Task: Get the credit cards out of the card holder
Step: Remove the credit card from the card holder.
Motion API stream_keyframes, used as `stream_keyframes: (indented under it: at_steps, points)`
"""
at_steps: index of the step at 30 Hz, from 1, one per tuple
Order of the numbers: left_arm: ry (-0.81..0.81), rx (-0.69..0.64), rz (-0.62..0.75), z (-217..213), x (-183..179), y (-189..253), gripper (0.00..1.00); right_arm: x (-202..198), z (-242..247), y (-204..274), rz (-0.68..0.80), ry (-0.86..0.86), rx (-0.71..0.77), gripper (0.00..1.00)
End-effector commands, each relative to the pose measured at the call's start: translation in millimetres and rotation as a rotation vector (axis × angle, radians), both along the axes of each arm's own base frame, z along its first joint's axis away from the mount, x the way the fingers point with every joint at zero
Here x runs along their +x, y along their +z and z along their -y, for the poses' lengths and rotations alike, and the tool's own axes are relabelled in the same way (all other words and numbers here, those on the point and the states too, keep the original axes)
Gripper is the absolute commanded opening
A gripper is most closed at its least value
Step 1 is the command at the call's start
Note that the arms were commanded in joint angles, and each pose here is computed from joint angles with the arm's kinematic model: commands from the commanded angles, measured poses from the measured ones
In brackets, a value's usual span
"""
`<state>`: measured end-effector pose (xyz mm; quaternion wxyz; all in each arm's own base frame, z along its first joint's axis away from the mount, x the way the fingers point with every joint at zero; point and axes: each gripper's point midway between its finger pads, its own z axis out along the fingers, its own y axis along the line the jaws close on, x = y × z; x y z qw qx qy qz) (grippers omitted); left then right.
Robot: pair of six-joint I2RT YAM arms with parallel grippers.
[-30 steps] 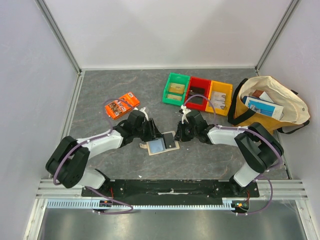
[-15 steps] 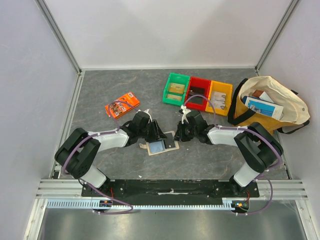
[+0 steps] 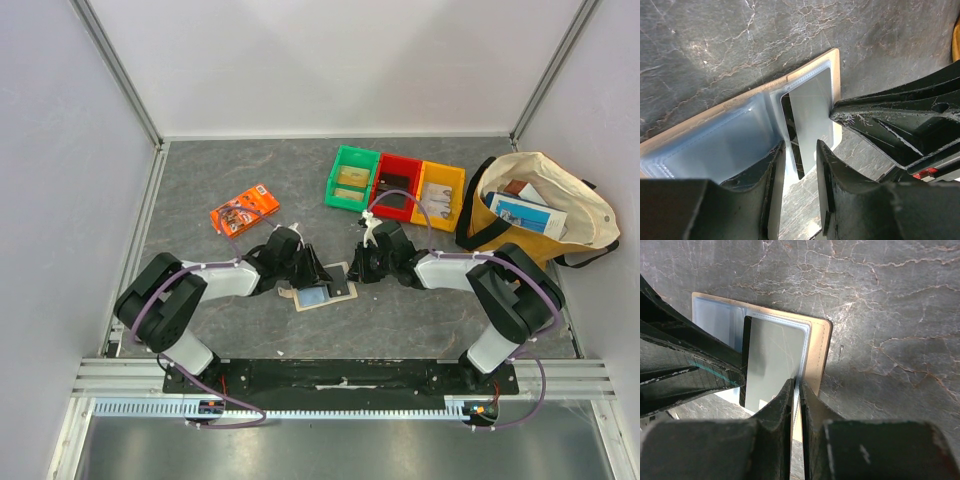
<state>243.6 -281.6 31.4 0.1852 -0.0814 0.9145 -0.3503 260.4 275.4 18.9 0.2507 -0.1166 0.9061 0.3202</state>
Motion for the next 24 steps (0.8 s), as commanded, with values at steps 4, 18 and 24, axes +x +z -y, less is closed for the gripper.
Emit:
stream_keyframes:
  at_steps: [4, 18, 24]
  points:
    - [-0.001, -0.075, -0.019, 11.9, -3.5, 3.2, 0.34, -19.4, 11.2, -28.0, -0.083, 0.009, -0.062, 0.14]
    - [0.018, -0.134, -0.005, 12.8, -6.2, 17.3, 0.04, -22.0, 15.2, -38.0, -0.112, 0.0, -0.091, 0.09]
    - [0.031, -0.136, -0.017, 7.9, -12.1, 16.9, 0.03, -21.9, 23.6, -47.3, -0.133, -0.023, -0.142, 0.0]
